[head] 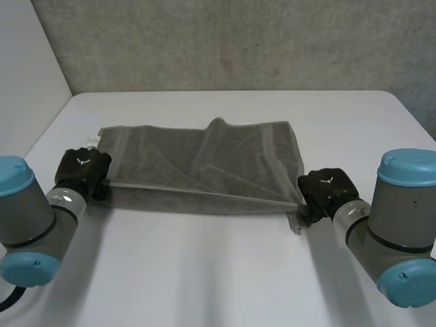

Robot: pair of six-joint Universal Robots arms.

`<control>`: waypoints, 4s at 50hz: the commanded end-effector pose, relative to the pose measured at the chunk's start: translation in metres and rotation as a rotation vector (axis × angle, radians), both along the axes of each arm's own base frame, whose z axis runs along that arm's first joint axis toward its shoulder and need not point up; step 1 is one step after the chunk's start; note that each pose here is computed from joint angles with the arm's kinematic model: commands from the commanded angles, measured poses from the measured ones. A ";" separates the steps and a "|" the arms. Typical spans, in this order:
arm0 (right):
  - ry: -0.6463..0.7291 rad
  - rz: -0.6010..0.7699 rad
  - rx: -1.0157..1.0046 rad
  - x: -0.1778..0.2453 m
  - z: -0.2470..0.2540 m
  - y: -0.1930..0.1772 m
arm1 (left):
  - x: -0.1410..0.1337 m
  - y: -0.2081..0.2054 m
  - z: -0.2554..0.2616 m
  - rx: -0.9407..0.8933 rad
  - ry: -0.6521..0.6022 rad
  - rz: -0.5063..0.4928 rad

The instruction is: Fold the towel.

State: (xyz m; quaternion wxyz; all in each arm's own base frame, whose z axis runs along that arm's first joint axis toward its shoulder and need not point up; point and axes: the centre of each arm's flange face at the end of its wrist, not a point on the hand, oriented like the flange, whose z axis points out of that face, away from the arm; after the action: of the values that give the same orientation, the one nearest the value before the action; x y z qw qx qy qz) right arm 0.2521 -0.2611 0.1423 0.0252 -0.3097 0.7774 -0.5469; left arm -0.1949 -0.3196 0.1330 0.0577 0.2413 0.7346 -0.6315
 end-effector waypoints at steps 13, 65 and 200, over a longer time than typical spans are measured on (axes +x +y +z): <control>-0.143 0.035 -0.315 0.004 0.123 -0.007 | -0.022 0.028 0.085 -0.287 -0.145 -0.109; 0.043 0.098 0.030 0.010 -0.007 -0.017 | 0.013 0.003 0.010 -0.059 -0.150 -0.049; 0.086 0.039 -0.175 0.008 0.167 -0.109 | -0.028 -0.050 0.089 -0.110 -0.131 -0.014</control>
State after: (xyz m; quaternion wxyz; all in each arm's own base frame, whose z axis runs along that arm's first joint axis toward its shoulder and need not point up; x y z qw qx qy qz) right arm 0.2637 -0.4009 0.2995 -0.0736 -0.3295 0.6830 -0.6478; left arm -0.2333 -0.3950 0.1882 0.1134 0.2973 0.7019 -0.6372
